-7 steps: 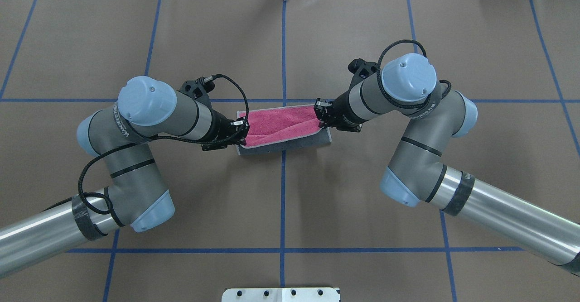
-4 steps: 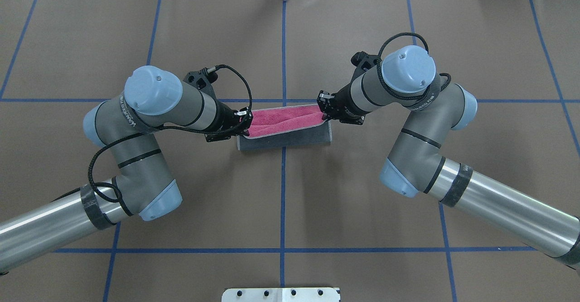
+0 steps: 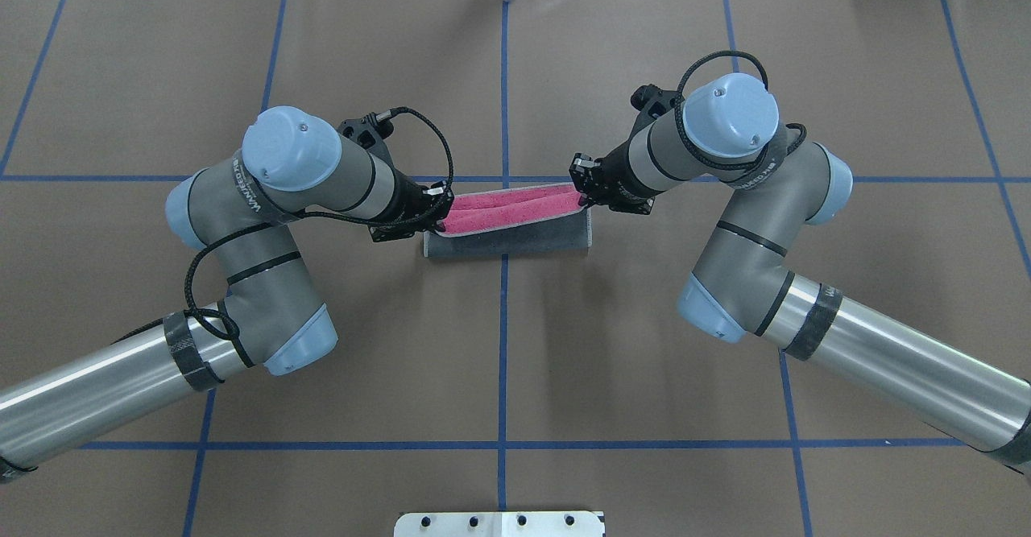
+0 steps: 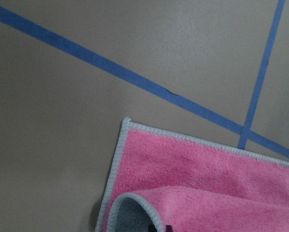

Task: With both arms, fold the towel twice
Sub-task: 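Lift the near edge with both grippers and fold it onto the far edge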

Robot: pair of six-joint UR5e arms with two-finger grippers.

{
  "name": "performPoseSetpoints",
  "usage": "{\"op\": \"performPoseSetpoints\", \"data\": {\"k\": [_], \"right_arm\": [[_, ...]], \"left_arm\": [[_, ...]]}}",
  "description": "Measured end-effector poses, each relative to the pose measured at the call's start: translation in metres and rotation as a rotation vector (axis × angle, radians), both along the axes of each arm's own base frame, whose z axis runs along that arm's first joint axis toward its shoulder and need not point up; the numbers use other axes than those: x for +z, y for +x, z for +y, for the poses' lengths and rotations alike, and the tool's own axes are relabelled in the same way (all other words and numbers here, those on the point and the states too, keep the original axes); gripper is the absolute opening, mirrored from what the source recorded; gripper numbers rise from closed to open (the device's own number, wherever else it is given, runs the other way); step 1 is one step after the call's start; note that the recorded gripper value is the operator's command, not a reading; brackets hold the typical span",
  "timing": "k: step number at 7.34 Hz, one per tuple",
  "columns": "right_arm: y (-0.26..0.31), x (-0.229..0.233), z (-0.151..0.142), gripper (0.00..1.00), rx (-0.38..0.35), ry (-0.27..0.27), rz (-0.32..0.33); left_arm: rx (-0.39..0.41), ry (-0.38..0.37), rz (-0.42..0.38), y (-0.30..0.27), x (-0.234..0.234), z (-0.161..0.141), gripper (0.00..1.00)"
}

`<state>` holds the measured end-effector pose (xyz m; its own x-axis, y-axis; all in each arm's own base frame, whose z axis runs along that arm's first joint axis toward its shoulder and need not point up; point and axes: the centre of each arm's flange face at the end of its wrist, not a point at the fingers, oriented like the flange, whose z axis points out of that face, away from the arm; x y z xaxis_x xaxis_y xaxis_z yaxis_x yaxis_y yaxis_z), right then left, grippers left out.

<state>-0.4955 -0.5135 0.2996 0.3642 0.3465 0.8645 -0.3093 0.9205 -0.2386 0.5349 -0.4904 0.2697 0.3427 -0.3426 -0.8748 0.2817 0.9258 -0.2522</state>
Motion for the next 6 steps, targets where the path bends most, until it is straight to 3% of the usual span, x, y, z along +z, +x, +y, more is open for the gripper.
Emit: {"op": "performPoseSetpoints", "data": {"k": [6], "right_arm": [[-0.017,0.000,-0.011,0.00,0.010,-0.005,0.020]], "left_arm": [[0.017,-0.020,-0.004,-0.008,0.011,-0.003,0.00]]}}
